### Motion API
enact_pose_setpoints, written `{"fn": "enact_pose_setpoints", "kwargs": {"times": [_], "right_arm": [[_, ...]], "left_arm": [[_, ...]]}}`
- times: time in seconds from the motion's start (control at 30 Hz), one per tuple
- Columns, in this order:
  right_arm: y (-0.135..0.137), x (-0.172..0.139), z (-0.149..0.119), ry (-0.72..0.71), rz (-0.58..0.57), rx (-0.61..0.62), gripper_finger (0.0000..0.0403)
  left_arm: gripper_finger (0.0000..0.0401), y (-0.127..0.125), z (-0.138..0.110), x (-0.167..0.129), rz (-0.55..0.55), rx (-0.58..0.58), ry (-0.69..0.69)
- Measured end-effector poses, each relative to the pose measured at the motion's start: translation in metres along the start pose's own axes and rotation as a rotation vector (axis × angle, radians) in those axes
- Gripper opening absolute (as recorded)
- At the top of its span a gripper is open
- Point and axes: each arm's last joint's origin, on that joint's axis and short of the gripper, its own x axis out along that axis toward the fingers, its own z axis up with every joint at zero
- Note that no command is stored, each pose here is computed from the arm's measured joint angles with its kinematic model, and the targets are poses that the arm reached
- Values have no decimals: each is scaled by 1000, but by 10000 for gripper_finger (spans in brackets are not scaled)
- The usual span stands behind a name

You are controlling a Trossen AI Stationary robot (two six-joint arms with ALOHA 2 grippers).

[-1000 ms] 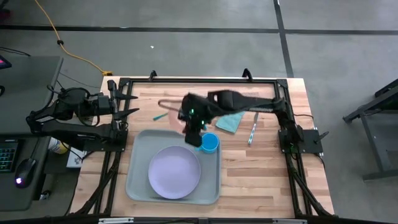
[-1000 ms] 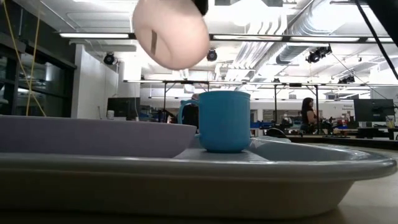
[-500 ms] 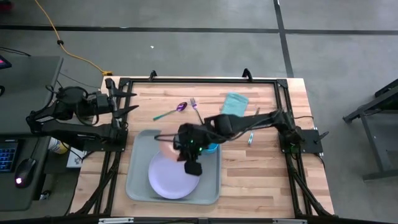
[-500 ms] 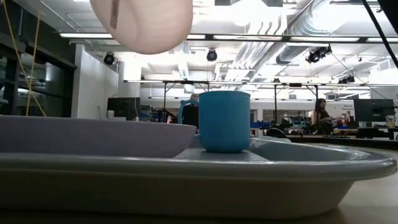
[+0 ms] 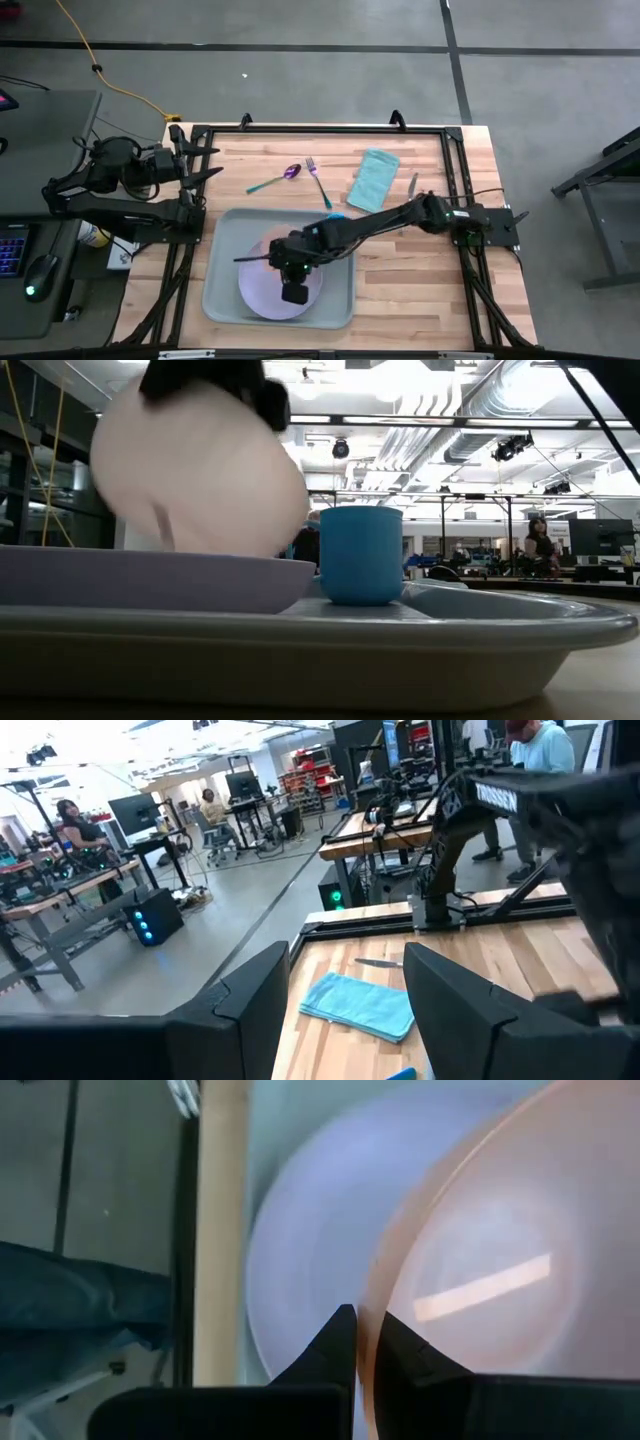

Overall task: Set up tray
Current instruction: Put the light orange bowl on top of the purple plate on the serving tray

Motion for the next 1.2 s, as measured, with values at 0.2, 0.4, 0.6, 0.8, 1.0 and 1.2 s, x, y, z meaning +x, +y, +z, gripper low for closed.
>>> {"fn": "enact_pose_setpoints", "kwargs": {"times": [0.2, 0.4, 0.6, 0.8, 1.0, 1.2], "right_arm": [[-1, 27, -11, 69, 0, 11, 0], [4, 27, -20, 146, 20, 7, 0], [21, 29, -34, 225, 63, -30, 0], [36, 30, -46, 264, 78, -73, 0], [39, 38, -52, 271, 41, -86, 0], [30, 54, -48, 234, 6, -5, 1]], "left_arm": [[227, 0, 0, 0, 0, 0, 0], [227, 0, 0, 0, 0, 0, 0], [227, 1, 0, 0, 21, 2, 6], [227, 1, 0, 0, 25, 3, 6], [227, 1, 0, 0, 38, 3, 10], [227, 1, 0, 0, 46, 3, 12]]}}
